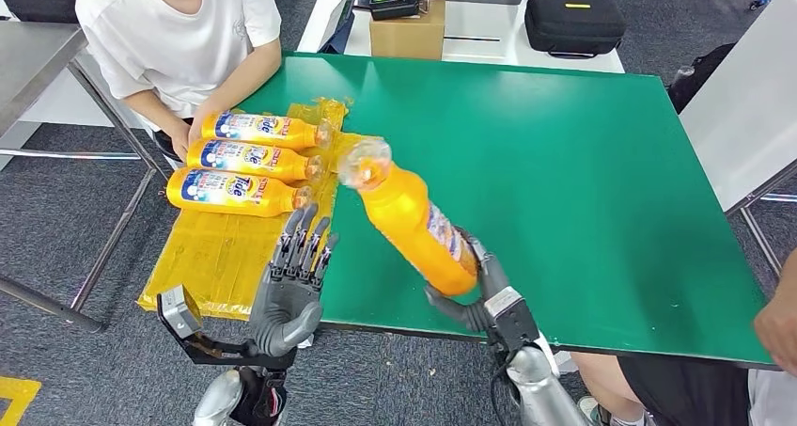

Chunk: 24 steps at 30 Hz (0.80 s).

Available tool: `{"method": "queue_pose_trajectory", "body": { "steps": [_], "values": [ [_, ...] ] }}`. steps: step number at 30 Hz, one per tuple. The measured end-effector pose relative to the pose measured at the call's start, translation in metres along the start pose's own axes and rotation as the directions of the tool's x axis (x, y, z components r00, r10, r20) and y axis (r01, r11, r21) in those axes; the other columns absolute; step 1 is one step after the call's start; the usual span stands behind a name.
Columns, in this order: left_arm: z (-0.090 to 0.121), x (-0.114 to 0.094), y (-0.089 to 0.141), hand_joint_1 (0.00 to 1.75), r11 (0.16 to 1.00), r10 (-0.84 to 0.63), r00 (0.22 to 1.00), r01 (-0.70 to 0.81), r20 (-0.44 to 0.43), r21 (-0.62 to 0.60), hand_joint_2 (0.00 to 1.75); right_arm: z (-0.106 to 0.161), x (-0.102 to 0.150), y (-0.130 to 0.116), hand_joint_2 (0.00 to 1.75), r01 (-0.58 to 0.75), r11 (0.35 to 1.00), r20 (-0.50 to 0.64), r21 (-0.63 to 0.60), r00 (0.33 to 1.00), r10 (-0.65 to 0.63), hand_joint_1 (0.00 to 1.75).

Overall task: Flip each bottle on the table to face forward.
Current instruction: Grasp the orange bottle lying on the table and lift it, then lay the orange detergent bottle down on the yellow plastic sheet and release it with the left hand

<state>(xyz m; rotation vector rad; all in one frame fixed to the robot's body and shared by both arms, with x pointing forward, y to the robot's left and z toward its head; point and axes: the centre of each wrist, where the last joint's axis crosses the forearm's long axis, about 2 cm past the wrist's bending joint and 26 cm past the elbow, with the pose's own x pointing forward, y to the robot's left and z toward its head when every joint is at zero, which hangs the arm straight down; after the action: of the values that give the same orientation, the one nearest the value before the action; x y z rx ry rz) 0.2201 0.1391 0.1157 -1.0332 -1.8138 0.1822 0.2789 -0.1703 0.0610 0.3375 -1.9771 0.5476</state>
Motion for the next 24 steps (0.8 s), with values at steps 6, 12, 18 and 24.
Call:
{"method": "queue_pose_trajectory", "body": {
  "steps": [6,12,18,24],
  "values": [
    [-0.011,0.000,-0.007,0.00,0.996,0.050,0.999,-0.051,-0.015,-0.079,1.75,-0.006,0.008,0.026,1.75,-0.014,0.997,0.041,0.076,0.999,0.011,1.75],
    [-0.018,-0.002,-0.008,0.00,0.992,-0.098,0.994,0.094,-0.041,-0.083,1.75,-0.013,0.016,0.043,1.75,-0.007,0.987,0.083,0.158,0.997,-0.006,1.75],
    [-0.022,-0.008,-0.008,0.00,0.894,-0.446,0.892,0.439,-0.078,-0.092,1.75,-0.019,0.020,0.054,1.75,-0.026,0.972,0.111,0.235,0.994,-0.001,1.75],
    [-0.024,-0.012,-0.010,0.00,0.873,-0.484,0.871,0.475,-0.081,-0.107,1.75,-0.020,0.021,0.056,1.75,-0.028,0.967,0.116,0.252,0.993,-0.002,1.75]
  ]
}}
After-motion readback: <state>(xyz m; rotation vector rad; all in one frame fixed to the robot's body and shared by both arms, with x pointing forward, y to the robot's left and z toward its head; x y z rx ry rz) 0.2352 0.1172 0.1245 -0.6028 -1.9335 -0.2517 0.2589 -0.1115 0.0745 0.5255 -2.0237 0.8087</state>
